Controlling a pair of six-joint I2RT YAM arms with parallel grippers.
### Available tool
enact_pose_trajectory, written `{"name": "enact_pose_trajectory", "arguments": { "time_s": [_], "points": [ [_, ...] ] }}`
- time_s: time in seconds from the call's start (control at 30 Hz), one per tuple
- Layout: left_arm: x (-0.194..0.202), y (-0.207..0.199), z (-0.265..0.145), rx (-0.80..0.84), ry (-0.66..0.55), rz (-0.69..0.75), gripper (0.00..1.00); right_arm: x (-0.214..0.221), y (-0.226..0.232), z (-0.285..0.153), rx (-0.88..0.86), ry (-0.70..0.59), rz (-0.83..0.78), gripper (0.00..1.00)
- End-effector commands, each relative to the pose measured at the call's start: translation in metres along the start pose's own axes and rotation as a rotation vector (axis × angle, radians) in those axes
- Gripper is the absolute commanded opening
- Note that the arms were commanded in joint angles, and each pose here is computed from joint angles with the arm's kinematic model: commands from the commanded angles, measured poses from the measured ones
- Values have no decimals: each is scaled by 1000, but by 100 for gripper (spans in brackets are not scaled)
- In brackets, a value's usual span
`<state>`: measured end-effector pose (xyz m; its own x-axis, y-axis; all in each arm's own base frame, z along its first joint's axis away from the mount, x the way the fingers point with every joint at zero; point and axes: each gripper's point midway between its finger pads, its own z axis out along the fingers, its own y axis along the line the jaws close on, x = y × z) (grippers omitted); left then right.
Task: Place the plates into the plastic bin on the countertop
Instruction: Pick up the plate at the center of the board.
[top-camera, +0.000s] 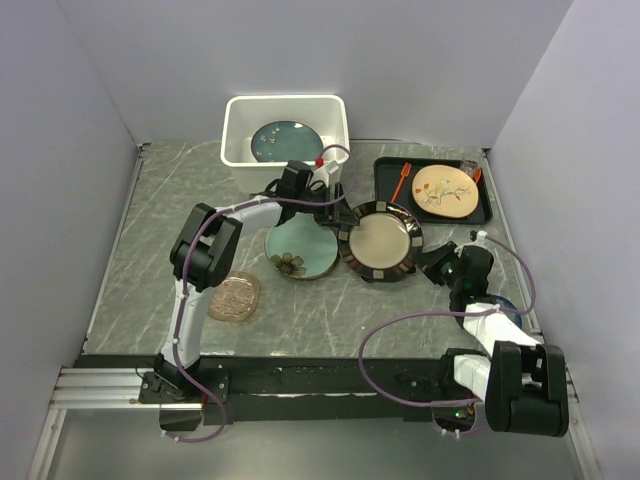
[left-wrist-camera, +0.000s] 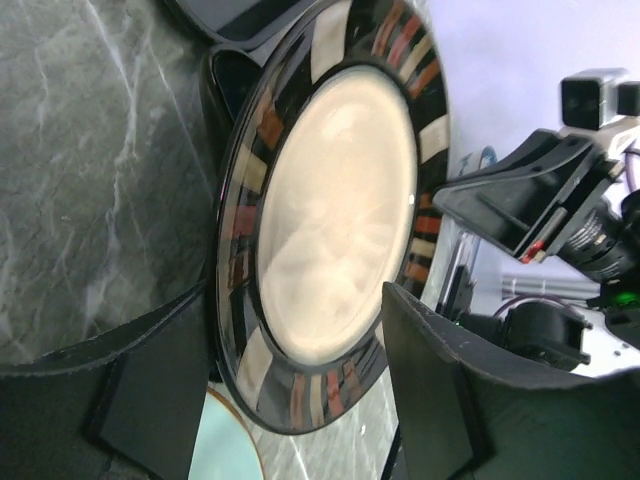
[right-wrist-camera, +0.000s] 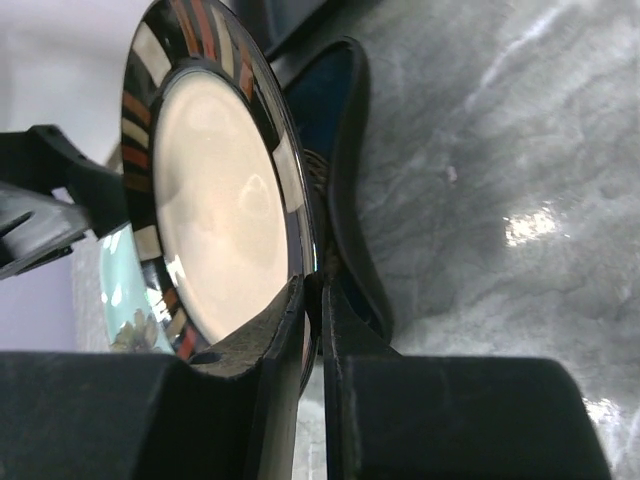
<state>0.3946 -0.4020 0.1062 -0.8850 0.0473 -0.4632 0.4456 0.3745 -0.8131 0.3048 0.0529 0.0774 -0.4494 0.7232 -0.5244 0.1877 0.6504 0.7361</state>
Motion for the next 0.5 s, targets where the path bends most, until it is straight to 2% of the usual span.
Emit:
{"name": "enact_pose_trajectory", "arguments": {
  "time_s": [0.0,0.2,0.3,0.47],
  "points": [
    [25,-86,4,188,141,149,68,-8,59,-11,-240,6,-79,5],
    [40,-83,7,184,196,155,66,-11,69,-14,-284,3,-87,5],
    [47,-93,3,234,213,163,61,-10,72,-14,-299,8,-86,5],
    [41,-122,-4,353,163,212,60,-5,74,-13,-329,30,-78,5]
  ]
}}
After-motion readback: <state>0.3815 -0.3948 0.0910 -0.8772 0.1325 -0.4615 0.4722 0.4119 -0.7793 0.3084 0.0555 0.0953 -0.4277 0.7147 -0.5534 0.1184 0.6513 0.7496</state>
